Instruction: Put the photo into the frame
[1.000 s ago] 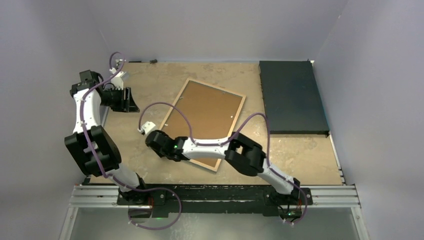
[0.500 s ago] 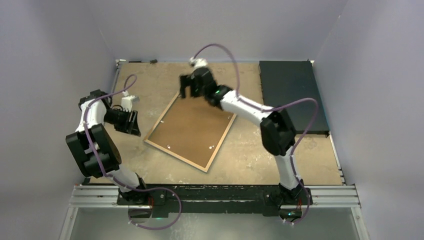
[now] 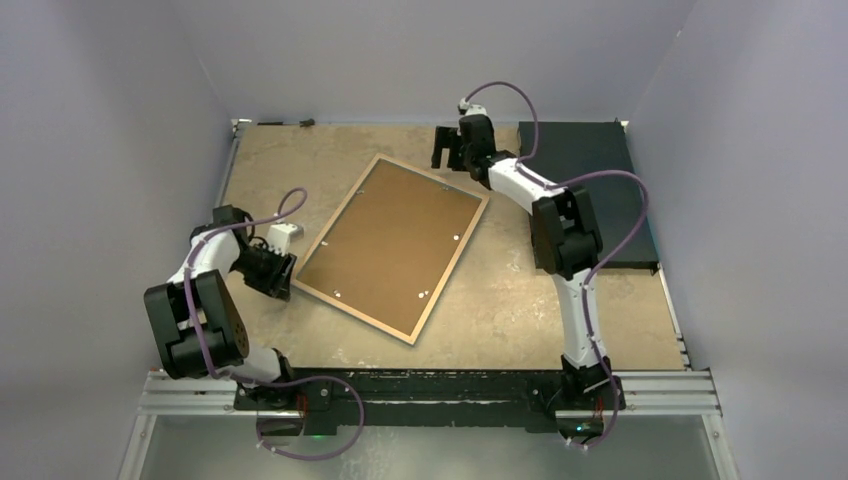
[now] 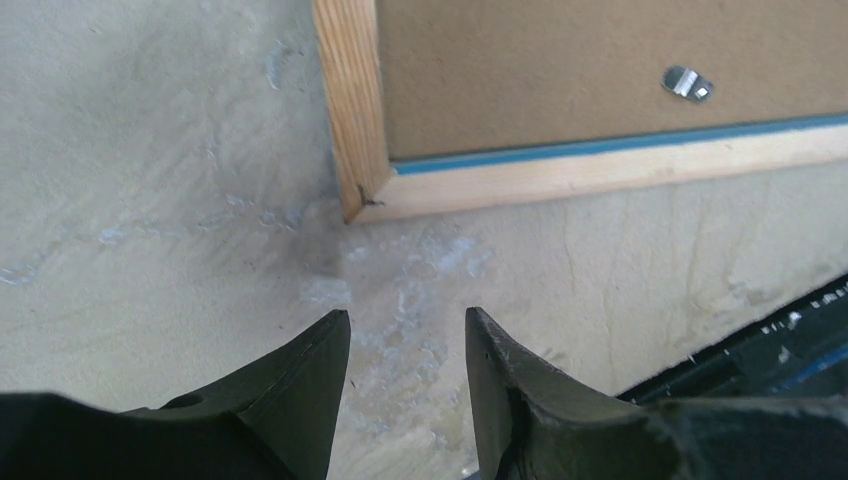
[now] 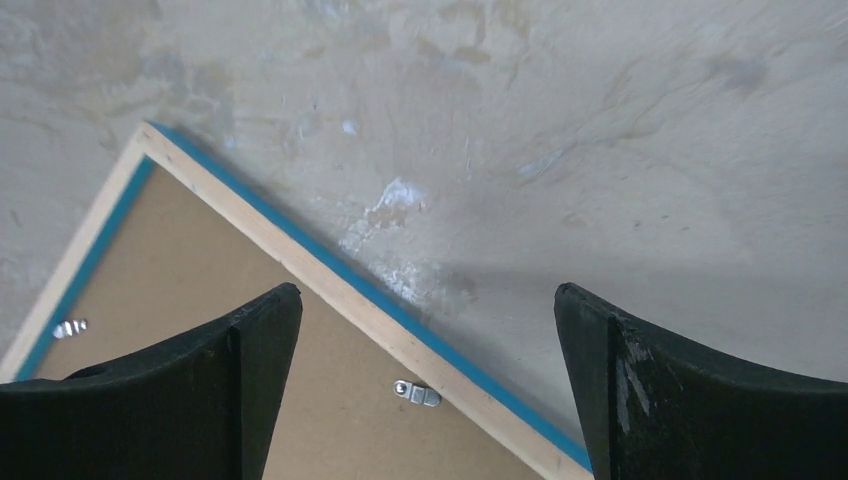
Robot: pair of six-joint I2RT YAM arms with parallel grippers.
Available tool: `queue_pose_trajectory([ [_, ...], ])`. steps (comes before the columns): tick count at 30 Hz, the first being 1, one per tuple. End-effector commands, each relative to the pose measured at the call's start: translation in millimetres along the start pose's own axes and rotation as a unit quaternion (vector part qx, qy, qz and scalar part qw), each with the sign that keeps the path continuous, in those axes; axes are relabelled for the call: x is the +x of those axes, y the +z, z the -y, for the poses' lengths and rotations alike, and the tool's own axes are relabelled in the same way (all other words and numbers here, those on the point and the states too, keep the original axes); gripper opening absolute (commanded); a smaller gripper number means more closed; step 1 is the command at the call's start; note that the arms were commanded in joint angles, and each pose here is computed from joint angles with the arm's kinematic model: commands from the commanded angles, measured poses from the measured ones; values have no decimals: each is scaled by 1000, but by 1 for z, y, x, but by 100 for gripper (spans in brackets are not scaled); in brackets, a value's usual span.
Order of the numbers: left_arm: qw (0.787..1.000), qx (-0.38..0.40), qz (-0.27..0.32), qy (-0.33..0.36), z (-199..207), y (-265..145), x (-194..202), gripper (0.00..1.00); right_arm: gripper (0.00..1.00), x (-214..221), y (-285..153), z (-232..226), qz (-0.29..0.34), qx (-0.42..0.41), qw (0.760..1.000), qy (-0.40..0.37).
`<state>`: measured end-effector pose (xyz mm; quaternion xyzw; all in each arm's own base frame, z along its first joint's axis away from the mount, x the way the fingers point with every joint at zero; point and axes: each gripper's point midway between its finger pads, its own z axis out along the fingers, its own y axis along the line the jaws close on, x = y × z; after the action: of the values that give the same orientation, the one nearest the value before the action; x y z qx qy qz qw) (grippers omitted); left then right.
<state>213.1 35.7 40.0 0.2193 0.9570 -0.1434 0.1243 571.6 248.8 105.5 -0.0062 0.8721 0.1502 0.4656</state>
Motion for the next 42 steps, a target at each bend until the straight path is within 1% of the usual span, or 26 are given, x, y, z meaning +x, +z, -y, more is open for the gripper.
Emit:
queue_pose_trajectory([
  [1,997,-61,45,-13,-22,7,-27,45,99,-13,8,-12,8,-45,999,11],
  [6,996,-71,58,-21,-26,19,-46,45,99,17,16,9,-19,-31,999,29],
  [10,994,-75,68,-35,-33,27,-63,45,99,33,3,12,-35,-40,998,46],
  [16,992,-86,85,-45,-47,34,-93,45,99,66,-40,19,-46,-46,994,84],
  [21,989,-94,99,-49,-55,39,-118,45,99,110,-83,21,-77,-48,986,138],
  [23,989,-96,105,-50,-57,41,-129,44,99,125,-101,13,-85,-58,985,141],
  [25,988,-100,110,-51,-60,43,-138,44,99,145,-114,2,-107,-59,983,135],
  [28,987,-100,116,-54,-64,45,-151,44,99,172,-136,-8,-130,-40,982,131],
  [30,986,-98,120,-55,-66,47,-157,44,99,184,-151,-7,-138,-17,980,141],
  [35,987,-82,125,-57,-62,51,-163,44,99,196,-181,-3,-139,14,978,155],
  [37,988,-82,122,-54,-61,49,-162,44,99,196,-190,-6,-140,23,979,148],
  [40,989,-82,120,-40,-56,38,-158,43,99,170,-199,-1,-111,57,983,134],
  [42,988,-82,126,-26,-51,28,-155,43,99,142,-203,0,-80,71,986,125],
])
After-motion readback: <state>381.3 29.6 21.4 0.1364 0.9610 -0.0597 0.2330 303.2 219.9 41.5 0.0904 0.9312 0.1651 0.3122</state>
